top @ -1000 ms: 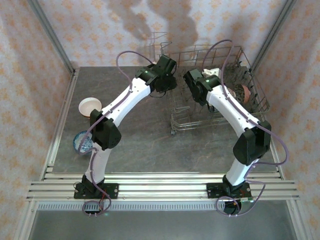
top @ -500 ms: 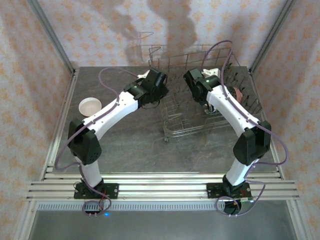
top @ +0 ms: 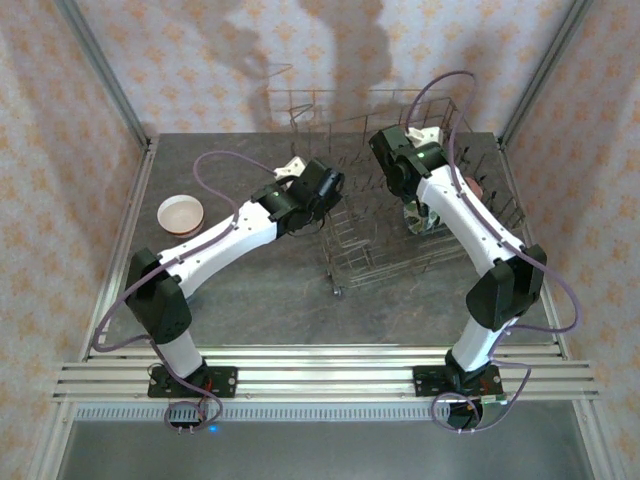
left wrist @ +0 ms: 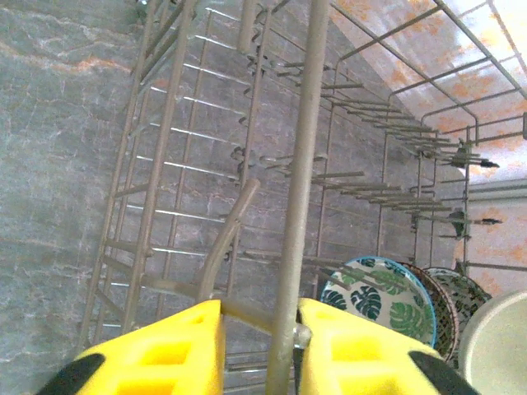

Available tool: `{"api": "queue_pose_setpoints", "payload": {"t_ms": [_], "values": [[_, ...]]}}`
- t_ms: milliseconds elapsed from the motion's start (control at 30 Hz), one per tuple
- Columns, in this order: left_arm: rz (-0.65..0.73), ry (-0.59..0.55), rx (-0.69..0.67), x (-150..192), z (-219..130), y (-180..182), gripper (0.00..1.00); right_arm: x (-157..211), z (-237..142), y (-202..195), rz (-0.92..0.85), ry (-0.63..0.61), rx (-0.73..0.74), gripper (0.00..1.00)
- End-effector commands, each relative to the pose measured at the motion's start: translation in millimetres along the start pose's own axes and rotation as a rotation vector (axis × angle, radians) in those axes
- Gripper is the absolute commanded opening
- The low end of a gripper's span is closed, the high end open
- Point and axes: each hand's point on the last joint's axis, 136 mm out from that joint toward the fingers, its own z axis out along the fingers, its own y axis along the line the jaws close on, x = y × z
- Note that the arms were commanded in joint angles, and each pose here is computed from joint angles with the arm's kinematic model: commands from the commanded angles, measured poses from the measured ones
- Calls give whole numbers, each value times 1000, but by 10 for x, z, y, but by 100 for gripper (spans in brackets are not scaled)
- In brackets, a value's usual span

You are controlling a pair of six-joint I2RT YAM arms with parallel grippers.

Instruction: Load the bowls into the dish rack

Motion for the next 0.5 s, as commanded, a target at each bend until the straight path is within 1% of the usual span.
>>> {"api": "queue_pose_setpoints", "payload": {"t_ms": [0, 33, 100, 200, 367, 467], "values": [[14, -33, 41, -122, -163, -174, 38, -102, -74, -170, 25, -25, 37, 0], [37, -25, 28, -131, -171, -182, 44, -98, -81, -183, 25, -23, 36, 0], [91, -16, 10, -144, -190, -217, 52, -83, -83, -190, 23, -19, 37, 0], [158, 1, -11, -149, -220, -254, 54, -54, -85, -205, 14, -9, 39, 0], [225, 12, -49, -154, -223, -169, 56, -5, -90, -231, -12, 7, 49, 0], [250, 81, -70, -119, -126, -75, 56, 14, -106, -246, -24, 15, 52, 0]]}}
